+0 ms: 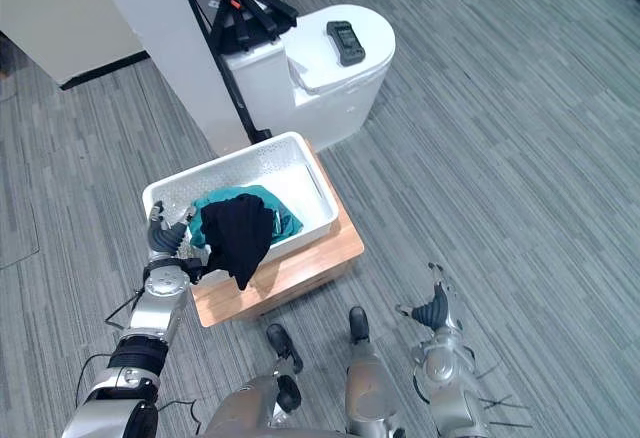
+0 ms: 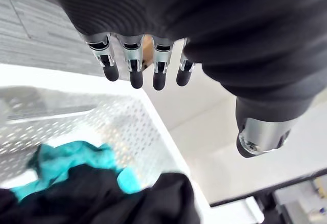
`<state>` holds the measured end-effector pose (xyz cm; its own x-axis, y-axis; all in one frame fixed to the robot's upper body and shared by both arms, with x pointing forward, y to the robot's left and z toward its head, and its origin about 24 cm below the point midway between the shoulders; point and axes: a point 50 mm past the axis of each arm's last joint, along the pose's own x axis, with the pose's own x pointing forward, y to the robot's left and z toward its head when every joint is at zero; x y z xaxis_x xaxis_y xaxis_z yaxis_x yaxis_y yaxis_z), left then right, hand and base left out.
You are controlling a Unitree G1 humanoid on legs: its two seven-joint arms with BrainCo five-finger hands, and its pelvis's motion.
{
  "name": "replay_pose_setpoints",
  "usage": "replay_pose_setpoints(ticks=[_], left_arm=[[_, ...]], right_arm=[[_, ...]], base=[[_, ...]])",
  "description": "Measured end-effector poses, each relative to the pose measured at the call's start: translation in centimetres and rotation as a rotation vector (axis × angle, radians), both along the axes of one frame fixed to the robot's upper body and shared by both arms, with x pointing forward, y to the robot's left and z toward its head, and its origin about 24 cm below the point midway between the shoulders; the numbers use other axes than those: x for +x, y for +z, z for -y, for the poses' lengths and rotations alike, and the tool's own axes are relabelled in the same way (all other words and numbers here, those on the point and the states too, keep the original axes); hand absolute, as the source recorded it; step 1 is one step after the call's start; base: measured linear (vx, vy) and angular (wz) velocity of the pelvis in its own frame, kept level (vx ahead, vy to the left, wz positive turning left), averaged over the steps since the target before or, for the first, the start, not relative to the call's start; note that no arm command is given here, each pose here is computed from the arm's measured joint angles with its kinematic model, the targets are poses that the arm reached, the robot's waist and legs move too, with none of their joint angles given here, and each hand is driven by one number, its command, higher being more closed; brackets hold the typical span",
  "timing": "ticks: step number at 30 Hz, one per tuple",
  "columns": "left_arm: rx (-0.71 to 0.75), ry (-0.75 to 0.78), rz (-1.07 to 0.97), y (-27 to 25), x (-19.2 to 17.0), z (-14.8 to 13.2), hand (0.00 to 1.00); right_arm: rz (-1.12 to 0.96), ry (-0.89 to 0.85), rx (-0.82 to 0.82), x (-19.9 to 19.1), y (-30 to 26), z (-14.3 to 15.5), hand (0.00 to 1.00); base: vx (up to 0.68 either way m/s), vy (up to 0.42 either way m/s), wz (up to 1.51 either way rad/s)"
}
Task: Tidy the bed and pick cloth on bed and put in laundry
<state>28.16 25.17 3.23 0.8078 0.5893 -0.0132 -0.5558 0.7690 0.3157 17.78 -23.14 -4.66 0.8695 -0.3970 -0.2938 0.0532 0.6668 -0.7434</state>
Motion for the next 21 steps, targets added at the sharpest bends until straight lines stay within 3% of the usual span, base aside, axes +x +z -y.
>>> replay_pose_setpoints(ticks=[4,8,11,16,21], left_arm=[[-0.023,0.066,-0.065,-2.1,-2.7,-1.5,0.00],[-0.099,0.091,-0.177,-5.8,-6.5,-0.8,0.00],[-0.215,0.129,-0.372,-10.7,-11.4,0.0,0.00],[-0.527,0.349,-0.764,-18.0,-22.7,3.4,0.00],[-0.641,0.480,-0.934,-19.6,-28.1,4.0,0.00]], right_arm=[[-0.096,-0.013,0.047,-1.1,-2.1,-0.6,0.00],[-0.203,-0.042,0.096,-2.6,-4.3,-1.2,0.00],[-0.296,-0.058,0.146,-3.6,-6.2,-2.1,0.00],[-0.375,-0.097,0.243,-4.5,-7.8,-3.9,0.00],[-0.418,-0.237,0.393,-5.6,-9.2,-4.6,0.00]], base=[[0.09,-0.015,0.30],[0.09,0.002,0.20],[0.06,0.012,0.09],[0.04,0.020,0.01],[0.03,0.017,0.03]])
